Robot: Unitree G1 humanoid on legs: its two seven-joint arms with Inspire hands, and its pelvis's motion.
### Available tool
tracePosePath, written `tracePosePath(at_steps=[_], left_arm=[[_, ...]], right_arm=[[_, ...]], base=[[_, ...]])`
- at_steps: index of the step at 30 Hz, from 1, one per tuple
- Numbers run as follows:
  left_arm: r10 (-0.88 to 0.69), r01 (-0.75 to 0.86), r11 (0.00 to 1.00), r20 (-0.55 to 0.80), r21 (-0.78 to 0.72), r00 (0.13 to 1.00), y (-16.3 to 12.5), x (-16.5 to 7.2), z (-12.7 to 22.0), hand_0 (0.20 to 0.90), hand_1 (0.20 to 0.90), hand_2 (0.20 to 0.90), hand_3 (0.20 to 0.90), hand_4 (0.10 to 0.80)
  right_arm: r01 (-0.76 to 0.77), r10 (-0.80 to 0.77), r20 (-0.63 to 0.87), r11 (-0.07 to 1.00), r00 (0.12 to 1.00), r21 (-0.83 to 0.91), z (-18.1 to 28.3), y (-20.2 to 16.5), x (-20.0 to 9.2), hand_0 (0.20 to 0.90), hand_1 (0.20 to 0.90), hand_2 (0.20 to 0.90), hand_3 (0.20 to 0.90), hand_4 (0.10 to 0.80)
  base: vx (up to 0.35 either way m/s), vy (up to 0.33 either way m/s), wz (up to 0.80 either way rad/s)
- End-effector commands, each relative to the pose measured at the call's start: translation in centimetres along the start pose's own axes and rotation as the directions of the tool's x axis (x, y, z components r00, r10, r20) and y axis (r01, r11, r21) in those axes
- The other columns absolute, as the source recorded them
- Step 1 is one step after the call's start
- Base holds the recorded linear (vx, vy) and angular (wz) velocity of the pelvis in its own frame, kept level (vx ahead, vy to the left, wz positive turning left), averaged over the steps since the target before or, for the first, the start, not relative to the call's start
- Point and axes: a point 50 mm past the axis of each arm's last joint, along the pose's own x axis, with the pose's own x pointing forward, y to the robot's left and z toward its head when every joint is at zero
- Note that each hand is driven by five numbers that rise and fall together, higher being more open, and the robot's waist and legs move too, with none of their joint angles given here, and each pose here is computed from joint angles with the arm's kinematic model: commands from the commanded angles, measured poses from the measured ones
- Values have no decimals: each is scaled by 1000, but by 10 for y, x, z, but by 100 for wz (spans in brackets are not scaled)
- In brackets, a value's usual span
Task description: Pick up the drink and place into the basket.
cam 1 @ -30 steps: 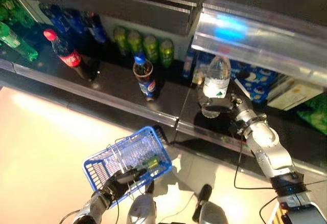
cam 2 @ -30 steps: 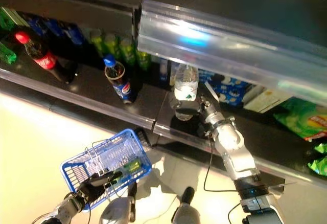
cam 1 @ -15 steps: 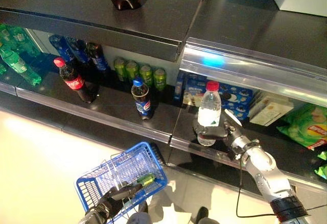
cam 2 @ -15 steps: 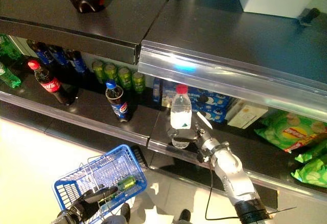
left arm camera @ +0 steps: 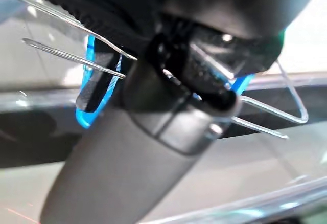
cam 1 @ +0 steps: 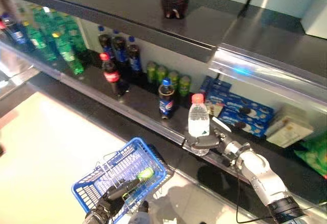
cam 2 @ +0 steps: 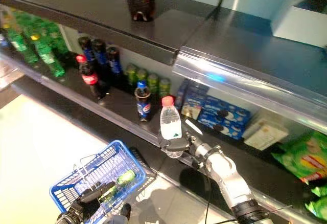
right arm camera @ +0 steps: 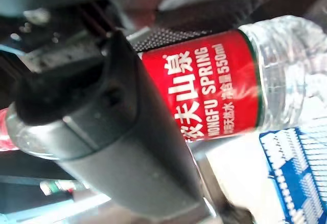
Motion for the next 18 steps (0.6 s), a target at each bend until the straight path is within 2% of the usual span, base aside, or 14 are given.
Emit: tracePosePath(at_steps=[1, 7, 9, 11, 18], left_arm=[[-368, 364, 929, 249, 67, 896, -53, 12, 48, 300, 300, 300, 200, 100], [-493, 480, 869, 292, 121, 820, -81, 12, 60, 300, 300, 300, 200, 100], [-571, 547, 820, 303, 168, 763, -102, 10, 69, 300, 300, 300, 200, 100], [-600, 572, 799, 310, 184, 738, -111, 8, 73, 300, 300, 300, 200, 100], [-788, 737, 613, 282, 284, 547, -172, -14, 97, 300, 300, 300, 200, 100]], right_arm=[[-25, 52, 338, 996, 940, -83, 76, 3, 24, 300, 300, 300, 200, 100], [-28, 52, 344, 997, 938, -77, 75, 13, 31, 300, 300, 300, 200, 100], [-11, 33, 364, 998, 931, -62, 73, 15, 31, 300, 300, 300, 200, 100], [-4, 25, 377, 998, 926, -57, 72, 15, 29, 300, 300, 300, 200, 100], [32, -14, 465, 999, 885, -30, 75, 17, 23, 300, 300, 300, 200, 100]], base=[[-6, 11, 59], [16, -9, 56], [15, -26, 49], [8, -14, 49], [29, -11, 32]])
